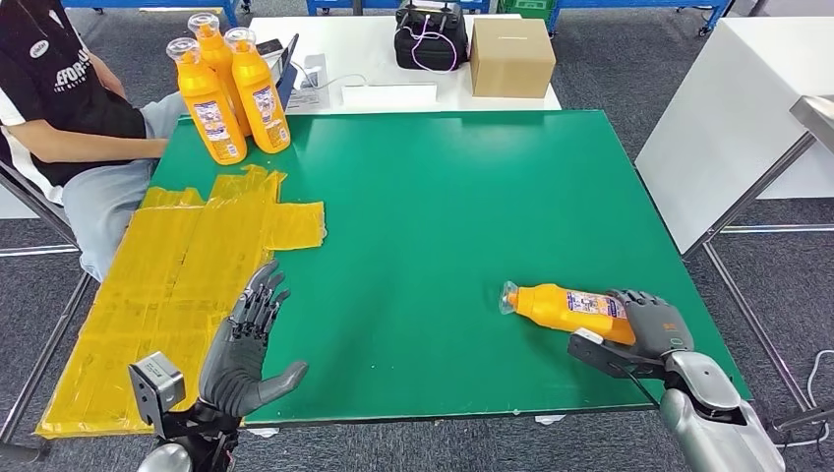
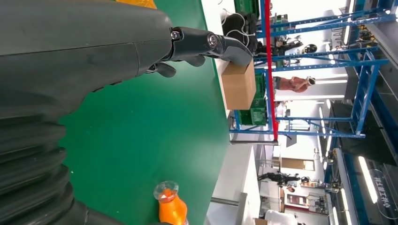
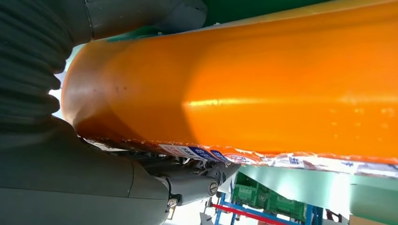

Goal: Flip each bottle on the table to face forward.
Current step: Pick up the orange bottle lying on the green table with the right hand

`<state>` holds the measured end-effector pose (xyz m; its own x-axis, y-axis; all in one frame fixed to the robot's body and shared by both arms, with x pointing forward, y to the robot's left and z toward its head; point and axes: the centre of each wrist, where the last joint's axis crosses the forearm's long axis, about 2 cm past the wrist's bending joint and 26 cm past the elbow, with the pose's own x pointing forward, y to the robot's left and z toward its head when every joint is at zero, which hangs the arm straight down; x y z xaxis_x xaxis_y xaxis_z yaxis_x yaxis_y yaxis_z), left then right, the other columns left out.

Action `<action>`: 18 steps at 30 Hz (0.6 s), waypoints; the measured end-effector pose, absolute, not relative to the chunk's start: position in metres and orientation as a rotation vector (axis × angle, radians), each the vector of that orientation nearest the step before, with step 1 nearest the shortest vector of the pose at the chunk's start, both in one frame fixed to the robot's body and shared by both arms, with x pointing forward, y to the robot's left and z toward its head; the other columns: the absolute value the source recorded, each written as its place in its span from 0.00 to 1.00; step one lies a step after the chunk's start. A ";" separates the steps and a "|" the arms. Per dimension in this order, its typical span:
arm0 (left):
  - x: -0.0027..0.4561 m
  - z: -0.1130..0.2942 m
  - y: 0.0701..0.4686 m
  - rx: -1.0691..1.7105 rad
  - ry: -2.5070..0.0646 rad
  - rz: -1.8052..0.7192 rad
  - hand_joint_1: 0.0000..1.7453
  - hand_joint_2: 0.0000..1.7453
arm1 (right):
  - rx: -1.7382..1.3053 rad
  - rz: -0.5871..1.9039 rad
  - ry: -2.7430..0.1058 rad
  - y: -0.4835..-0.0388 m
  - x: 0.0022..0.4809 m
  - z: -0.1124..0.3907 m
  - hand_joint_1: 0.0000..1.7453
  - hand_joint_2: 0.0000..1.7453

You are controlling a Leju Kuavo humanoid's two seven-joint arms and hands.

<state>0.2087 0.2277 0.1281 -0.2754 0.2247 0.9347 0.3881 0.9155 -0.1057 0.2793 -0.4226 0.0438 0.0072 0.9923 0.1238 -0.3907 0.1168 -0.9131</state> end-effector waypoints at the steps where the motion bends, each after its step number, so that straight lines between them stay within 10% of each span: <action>1: 0.209 0.128 0.228 -0.452 -1.864 -0.168 0.00 1.00 | -0.821 1.301 -0.973 -0.422 0.280 0.044 0.99 1.00; 18: 0.207 0.128 0.213 -0.399 -1.817 -0.285 0.00 1.00 | -0.824 1.005 -1.413 -0.330 0.269 0.053 1.00 1.00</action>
<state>0.2070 0.2132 0.1281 -0.2472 0.1232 0.9611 0.4112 0.9115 -0.0111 0.2693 -0.3295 0.0530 -0.0948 0.9158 0.3902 -0.0680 0.3851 -0.9204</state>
